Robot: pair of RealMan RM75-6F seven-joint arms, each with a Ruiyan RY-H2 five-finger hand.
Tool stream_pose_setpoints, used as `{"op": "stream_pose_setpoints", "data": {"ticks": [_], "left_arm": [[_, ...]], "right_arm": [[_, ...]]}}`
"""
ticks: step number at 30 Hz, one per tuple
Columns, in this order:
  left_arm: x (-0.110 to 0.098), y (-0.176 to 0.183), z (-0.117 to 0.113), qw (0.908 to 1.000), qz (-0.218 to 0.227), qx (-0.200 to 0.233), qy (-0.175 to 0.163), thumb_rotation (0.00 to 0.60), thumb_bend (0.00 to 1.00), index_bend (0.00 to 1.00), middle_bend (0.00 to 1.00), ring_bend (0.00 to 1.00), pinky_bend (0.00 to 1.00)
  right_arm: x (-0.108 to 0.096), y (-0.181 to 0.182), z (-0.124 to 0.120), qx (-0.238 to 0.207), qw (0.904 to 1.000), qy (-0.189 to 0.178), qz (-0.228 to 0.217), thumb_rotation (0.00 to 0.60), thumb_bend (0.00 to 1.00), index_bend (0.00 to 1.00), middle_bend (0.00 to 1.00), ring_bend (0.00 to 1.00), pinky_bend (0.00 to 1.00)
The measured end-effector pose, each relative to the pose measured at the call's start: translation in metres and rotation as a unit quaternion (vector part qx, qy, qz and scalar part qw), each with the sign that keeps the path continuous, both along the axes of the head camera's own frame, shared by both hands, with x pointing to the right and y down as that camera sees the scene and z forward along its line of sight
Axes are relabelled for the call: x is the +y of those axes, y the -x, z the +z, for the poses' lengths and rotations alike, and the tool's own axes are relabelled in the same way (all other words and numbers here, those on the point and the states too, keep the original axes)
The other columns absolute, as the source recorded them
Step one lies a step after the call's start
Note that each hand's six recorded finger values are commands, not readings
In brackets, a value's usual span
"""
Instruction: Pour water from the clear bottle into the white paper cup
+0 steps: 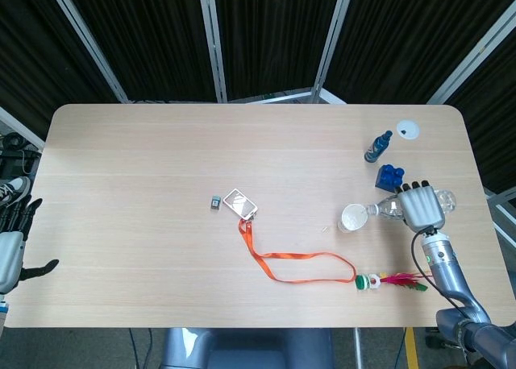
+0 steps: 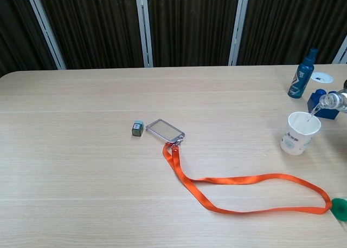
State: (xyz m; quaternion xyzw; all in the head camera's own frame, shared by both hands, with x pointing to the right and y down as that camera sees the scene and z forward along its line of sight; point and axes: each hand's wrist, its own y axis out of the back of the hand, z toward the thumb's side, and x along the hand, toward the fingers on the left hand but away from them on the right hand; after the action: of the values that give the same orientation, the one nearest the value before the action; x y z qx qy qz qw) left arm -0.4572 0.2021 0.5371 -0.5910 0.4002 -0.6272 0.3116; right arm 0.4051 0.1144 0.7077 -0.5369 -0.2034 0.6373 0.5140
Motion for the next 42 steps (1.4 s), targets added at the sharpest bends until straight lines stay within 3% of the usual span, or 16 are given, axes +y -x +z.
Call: {"op": "stream_pose_setpoints", "data": {"ticks": [16, 28, 34, 42], "left_arm": [[0.000, 0.000, 0.000, 1.0000, 0.000, 0.000, 0.001, 0.600, 0.05, 0.00, 0.00, 0.00, 0.00], [0.001, 0.000, 0.000, 1.0000, 0.000, 0.001, 0.002, 0.600, 0.05, 0.00, 0.00, 0.00, 0.00], [0.001, -0.001, -0.001, 1.0000, 0.001, 0.004, 0.001, 0.600, 0.05, 0.00, 0.00, 0.00, 0.00], [0.001, -0.001, -0.003, 1.0000, 0.001, 0.007, 0.000, 0.600, 0.05, 0.00, 0.00, 0.00, 0.00]], "right_arm": [[-0.001, 0.001, -0.002, -0.027, 0.9995, -0.003, 0.016, 0.600, 0.64, 0.42, 0.56, 0.48, 0.46], [-0.004, 0.005, -0.014, -0.117, 0.9909, -0.014, 0.064, 0.600, 0.64, 0.42, 0.56, 0.48, 0.46], [-0.007, 0.012, -0.037, -0.202, 0.9743, -0.023, 0.096, 0.600, 0.64, 0.42, 0.56, 0.48, 0.46], [-0.010, 0.029, -0.077, -0.342, 0.9291, -0.003, 0.141, 0.600, 0.64, 0.42, 0.56, 0.48, 0.46]]}}
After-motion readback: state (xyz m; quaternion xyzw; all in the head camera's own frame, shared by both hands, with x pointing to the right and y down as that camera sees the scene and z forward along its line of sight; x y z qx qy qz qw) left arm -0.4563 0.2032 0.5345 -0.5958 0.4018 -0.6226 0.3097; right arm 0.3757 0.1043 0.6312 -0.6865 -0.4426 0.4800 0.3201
